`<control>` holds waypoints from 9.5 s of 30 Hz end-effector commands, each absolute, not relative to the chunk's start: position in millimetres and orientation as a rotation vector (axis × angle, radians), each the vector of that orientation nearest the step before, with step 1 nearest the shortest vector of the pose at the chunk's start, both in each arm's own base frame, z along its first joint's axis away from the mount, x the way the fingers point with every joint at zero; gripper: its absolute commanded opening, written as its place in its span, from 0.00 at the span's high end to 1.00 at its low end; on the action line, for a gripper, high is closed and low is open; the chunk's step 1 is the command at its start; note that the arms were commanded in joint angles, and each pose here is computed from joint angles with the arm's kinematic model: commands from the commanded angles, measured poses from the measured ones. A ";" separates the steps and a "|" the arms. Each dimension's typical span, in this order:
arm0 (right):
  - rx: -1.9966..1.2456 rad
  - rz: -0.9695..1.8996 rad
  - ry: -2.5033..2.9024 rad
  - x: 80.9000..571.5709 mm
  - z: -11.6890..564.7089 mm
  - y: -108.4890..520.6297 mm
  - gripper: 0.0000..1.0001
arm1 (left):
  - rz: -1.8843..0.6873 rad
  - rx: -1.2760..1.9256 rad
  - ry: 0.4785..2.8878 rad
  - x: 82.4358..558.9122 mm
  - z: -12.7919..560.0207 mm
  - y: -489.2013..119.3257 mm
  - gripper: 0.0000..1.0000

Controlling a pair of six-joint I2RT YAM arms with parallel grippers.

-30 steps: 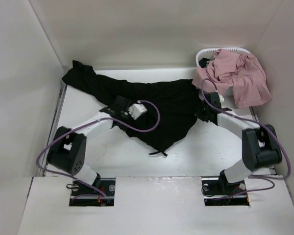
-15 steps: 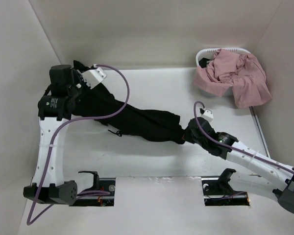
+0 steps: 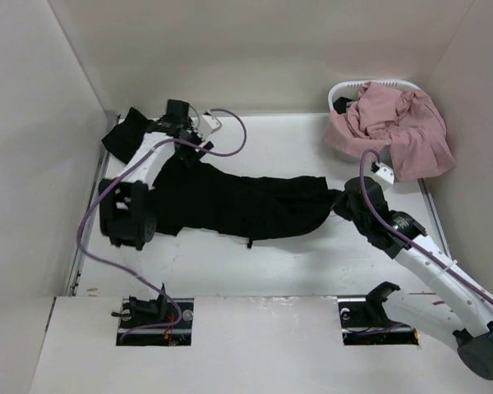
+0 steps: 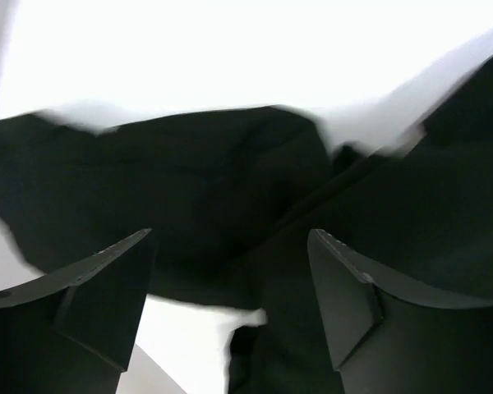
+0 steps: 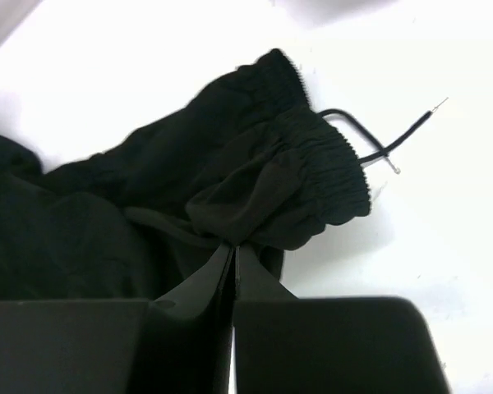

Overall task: Fold and stack the trousers
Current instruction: Flatten the trousers out

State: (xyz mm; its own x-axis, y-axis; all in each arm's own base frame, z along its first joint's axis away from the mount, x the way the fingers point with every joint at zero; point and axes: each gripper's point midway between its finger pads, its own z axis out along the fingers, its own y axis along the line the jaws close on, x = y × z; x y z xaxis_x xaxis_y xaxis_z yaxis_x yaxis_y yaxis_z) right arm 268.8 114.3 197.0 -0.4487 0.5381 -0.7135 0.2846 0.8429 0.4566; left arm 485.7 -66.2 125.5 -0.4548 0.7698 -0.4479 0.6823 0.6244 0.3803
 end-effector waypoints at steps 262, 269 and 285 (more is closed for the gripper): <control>0.877 -0.165 2.378 356.0 37.3 -61.9 0.40 | 0.651 0.630 2.694 468.0 31.4 186.4 0.41; 0.751 -0.126 2.284 379.9 71.6 -57.3 0.32 | 0.559 0.650 2.578 448.5 96.8 165.7 0.30; 0.698 -0.054 2.290 412.3 81.2 -52.5 0.05 | 0.335 0.166 2.532 562.0 70.6 195.7 0.25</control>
State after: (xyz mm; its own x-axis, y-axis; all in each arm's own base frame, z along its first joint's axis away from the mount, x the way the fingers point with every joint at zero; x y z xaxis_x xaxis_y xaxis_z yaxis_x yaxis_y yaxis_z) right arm 394.1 -51.8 74.5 -0.6002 0.4712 -0.6463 0.5178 0.8448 0.1351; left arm 571.1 206.3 110.8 -0.7760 0.2821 -0.5641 0.0488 0.9185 0.3923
